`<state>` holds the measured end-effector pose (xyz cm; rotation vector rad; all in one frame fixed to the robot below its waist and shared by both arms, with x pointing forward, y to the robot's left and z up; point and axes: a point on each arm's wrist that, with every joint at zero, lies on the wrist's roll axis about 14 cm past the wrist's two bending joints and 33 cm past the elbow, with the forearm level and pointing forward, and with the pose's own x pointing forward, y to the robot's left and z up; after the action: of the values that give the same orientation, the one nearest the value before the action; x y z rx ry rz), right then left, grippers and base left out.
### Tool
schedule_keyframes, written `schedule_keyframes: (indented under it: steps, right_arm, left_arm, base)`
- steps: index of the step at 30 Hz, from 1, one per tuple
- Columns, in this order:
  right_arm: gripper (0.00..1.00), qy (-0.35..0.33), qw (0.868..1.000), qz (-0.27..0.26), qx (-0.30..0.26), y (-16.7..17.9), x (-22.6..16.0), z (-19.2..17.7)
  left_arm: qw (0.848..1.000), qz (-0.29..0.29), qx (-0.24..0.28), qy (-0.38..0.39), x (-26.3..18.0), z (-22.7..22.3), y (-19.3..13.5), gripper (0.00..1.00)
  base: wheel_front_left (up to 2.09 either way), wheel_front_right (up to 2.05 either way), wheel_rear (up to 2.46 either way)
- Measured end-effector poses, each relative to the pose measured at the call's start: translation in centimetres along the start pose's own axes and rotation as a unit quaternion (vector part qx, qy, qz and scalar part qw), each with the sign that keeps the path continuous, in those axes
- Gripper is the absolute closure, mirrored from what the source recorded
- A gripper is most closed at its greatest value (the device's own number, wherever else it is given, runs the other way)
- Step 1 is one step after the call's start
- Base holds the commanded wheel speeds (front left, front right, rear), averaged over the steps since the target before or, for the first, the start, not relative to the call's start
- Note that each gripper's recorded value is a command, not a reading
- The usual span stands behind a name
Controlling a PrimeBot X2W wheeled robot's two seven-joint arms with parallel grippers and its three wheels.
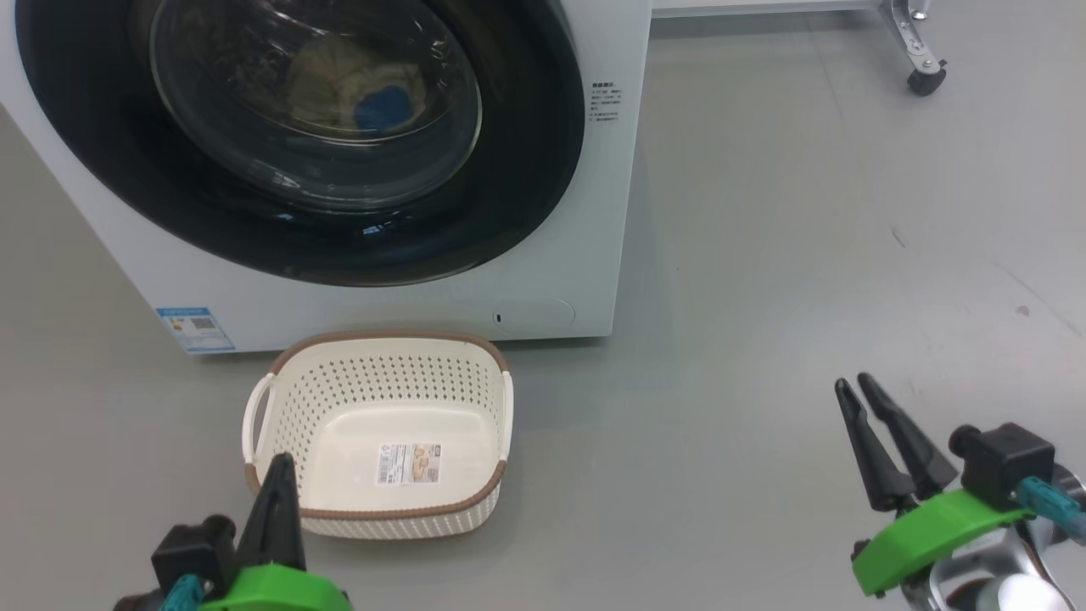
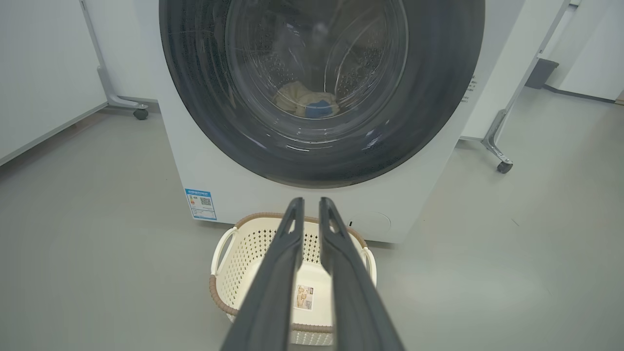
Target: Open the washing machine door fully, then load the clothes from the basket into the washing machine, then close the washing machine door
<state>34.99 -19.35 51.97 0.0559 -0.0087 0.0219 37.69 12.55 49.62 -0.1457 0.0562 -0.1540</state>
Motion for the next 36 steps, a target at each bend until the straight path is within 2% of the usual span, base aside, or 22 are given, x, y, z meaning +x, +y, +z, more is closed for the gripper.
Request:
schedule_keyframes:
  steps: [3, 18, 36]
  right_arm:
    - [1.00, 0.022, 1.000, -0.001, 0.016, 0.1, -0.7, -1.5]
    - [1.00, 0.029, 0.993, -0.007, 0.113, 0.1, -0.7, -2.3]
    - [1.00, 0.030, 0.976, -0.013, 0.216, 0.1, -0.3, -2.7]
  left_arm:
    - [1.000, 0.005, -0.015, 0.024, -0.7, -1.5, 0.0, 1.00]
    - [0.994, 0.021, -0.098, 0.042, -0.9, -2.2, 1.0, 1.00]
    - [0.979, 0.038, -0.192, 0.055, -0.9, -2.6, 1.9, 1.00]
  base:
    - [0.00, 0.00, 0.00]
    - [0.00, 0.00, 0.00]
    - [0.00, 0.00, 0.00]
